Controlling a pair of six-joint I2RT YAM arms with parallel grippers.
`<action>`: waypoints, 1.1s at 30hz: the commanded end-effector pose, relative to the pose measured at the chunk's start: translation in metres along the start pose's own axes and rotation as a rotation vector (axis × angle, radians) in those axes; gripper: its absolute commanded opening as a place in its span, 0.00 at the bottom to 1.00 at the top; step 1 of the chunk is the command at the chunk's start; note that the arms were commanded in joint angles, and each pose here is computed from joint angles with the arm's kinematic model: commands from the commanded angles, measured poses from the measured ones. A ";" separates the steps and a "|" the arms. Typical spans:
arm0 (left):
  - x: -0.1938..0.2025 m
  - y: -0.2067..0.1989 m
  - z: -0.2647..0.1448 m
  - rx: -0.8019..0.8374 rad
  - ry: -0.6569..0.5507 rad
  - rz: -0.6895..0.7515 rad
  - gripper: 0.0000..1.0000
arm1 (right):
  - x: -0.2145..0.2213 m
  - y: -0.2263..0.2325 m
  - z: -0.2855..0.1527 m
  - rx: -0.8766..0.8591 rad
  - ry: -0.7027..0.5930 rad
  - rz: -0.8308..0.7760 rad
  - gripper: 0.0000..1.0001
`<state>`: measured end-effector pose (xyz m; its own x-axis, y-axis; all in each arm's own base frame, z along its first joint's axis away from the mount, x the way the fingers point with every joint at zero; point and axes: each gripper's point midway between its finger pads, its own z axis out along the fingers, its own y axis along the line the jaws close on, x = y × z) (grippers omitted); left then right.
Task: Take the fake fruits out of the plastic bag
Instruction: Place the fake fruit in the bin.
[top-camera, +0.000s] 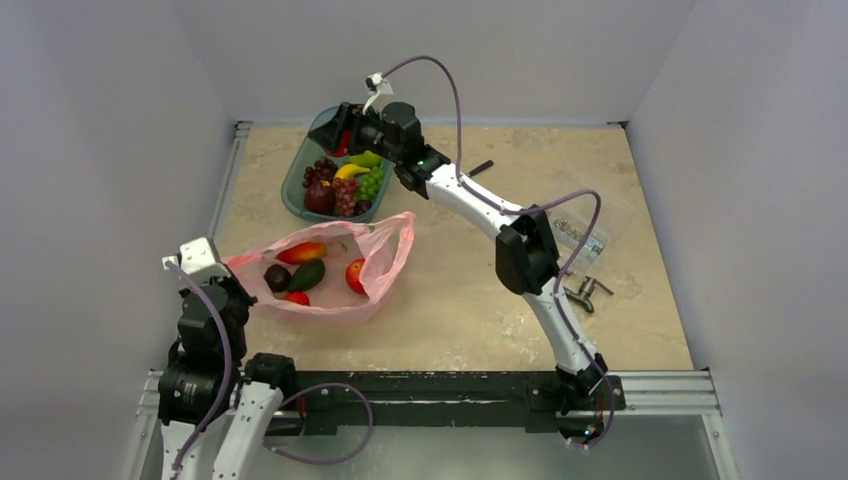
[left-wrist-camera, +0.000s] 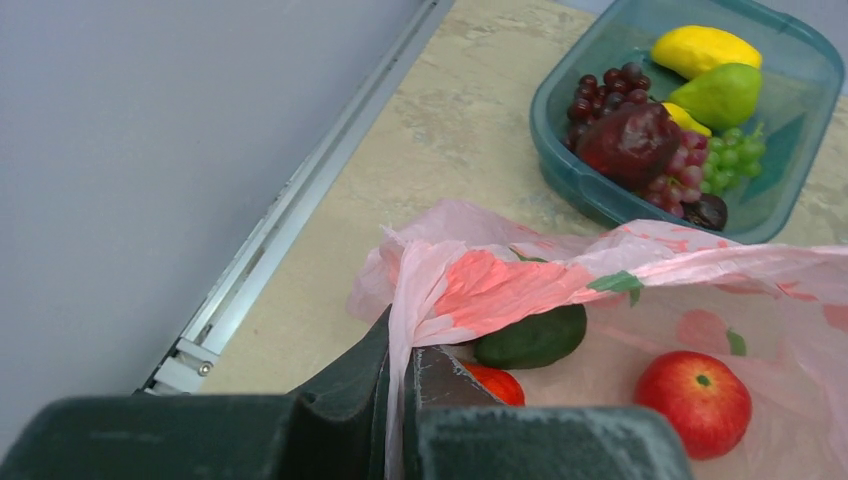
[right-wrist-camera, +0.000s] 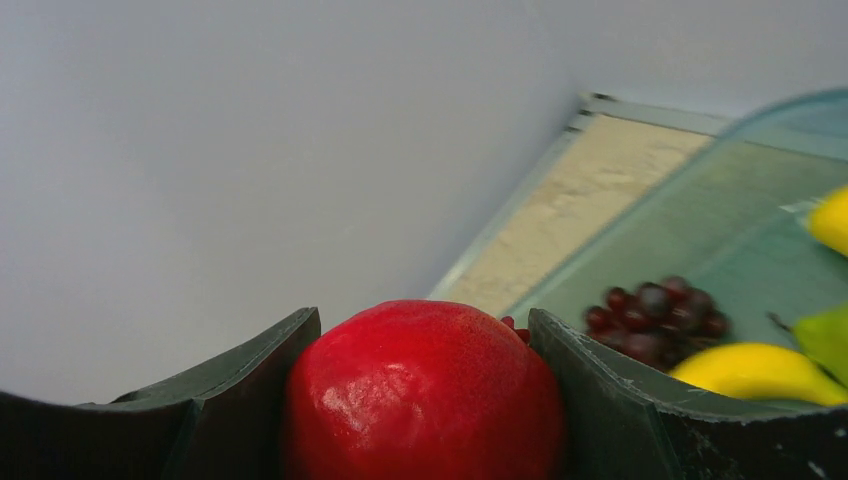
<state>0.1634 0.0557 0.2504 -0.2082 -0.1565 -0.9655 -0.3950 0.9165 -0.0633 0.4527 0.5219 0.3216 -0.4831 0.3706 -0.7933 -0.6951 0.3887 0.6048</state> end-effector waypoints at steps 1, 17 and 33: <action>-0.026 0.019 -0.010 -0.090 -0.070 -0.025 0.00 | -0.001 -0.069 0.011 0.153 -0.014 -0.028 0.02; -0.039 0.022 -0.005 -0.137 -0.045 0.040 0.00 | 0.010 -0.153 0.028 0.299 -0.128 -0.170 0.30; -0.018 -0.009 -0.004 0.024 0.106 0.074 0.00 | -0.021 -0.137 0.033 0.271 -0.213 -0.218 0.99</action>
<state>0.1645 0.0612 0.2645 -0.3010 -0.1138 -0.9468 -0.4151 0.9095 0.0226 0.5777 0.4910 0.1973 -0.3080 0.3673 -0.8776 -0.5399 0.6920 0.4792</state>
